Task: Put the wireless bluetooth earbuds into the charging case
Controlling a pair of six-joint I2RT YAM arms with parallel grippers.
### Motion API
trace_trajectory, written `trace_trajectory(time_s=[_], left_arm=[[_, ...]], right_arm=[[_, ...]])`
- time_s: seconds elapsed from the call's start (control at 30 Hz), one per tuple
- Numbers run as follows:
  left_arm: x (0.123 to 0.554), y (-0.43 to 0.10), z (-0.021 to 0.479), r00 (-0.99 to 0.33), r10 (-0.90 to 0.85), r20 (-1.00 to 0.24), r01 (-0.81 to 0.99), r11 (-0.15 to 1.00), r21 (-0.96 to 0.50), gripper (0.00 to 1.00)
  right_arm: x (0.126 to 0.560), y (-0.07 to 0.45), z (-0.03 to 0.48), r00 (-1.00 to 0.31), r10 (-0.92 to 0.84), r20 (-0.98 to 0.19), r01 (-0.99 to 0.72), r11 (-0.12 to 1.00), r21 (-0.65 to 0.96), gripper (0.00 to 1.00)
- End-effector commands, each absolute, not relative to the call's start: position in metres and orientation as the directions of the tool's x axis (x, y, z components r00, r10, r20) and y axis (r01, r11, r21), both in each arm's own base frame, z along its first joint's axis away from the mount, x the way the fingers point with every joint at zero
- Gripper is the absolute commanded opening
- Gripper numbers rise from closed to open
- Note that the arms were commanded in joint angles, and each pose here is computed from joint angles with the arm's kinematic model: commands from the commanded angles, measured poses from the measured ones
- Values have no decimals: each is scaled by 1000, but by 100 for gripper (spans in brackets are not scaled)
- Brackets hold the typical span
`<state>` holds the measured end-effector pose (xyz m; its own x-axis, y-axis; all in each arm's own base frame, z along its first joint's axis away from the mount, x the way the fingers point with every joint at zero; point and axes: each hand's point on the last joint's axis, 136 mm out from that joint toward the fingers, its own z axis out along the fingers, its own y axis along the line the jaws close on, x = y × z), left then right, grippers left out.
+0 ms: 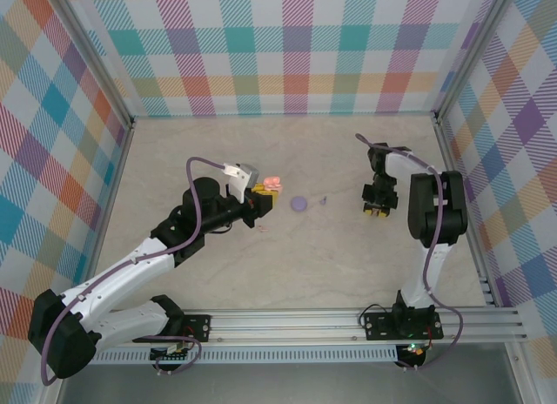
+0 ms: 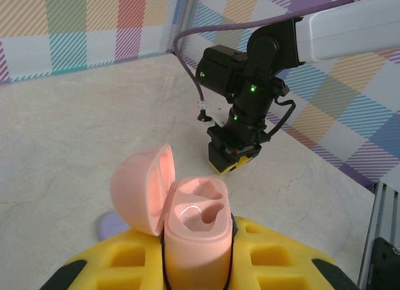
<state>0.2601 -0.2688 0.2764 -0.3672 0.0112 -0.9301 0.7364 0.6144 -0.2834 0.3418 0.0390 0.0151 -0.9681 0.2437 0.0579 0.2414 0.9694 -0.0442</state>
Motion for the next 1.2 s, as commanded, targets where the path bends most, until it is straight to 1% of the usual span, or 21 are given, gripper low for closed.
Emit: trace_trajectory(time_s=[0.0, 0.23, 0.47, 0.57, 0.63, 0.7, 0.73, 0.9, 0.93, 1.0, 1.17], left_arm=[[253, -273, 286, -348, -9, -938, 758, 585, -287, 15], [252, -271, 287, -348, -9, -938, 758, 586, -287, 15], [251, -270, 287, -349, -9, -937, 757, 587, -287, 15], [250, -269, 287, -347, -9, -938, 757, 588, -285, 15], [250, -269, 288, -346, -10, -938, 756, 589, -285, 15], [249, -268, 289, -344, -10, -939, 756, 590, -283, 15], [249, -268, 288, -344, -8, -939, 756, 591, -282, 15], [250, -268, 290, -338, -9, -941, 758, 590, -278, 15], [249, -269, 290, -339, -9, -941, 759, 588, -279, 15], [250, -269, 290, -340, -9, -941, 759, 587, -280, 15], [250, -270, 291, -339, -9, -941, 762, 584, -280, 15]], right_arm=[[359, 74, 10, -994, 108, 19, 108, 993, 38, 27], [344, 122, 18, -996, -90, 20, -88, 993, 83, 26], [315, 172, 28, -957, -289, 13, -285, 950, 128, 28], [313, 175, 32, -956, -294, -1, -292, 949, 120, 31], [315, 172, 36, -957, -288, -21, -289, 952, 105, 37], [316, 173, 42, -960, -278, -41, -281, 954, 108, 40], [317, 174, 46, -960, -273, -57, -278, 954, 116, 43], [322, 186, 67, -958, -250, -143, -273, 944, 184, 46], [325, 186, 69, -959, -239, -150, -264, 948, 175, 46], [331, 179, 67, -966, -212, -147, -231, 964, 132, 42], [347, 156, 51, -983, -140, -117, -137, 990, -32, 27]])
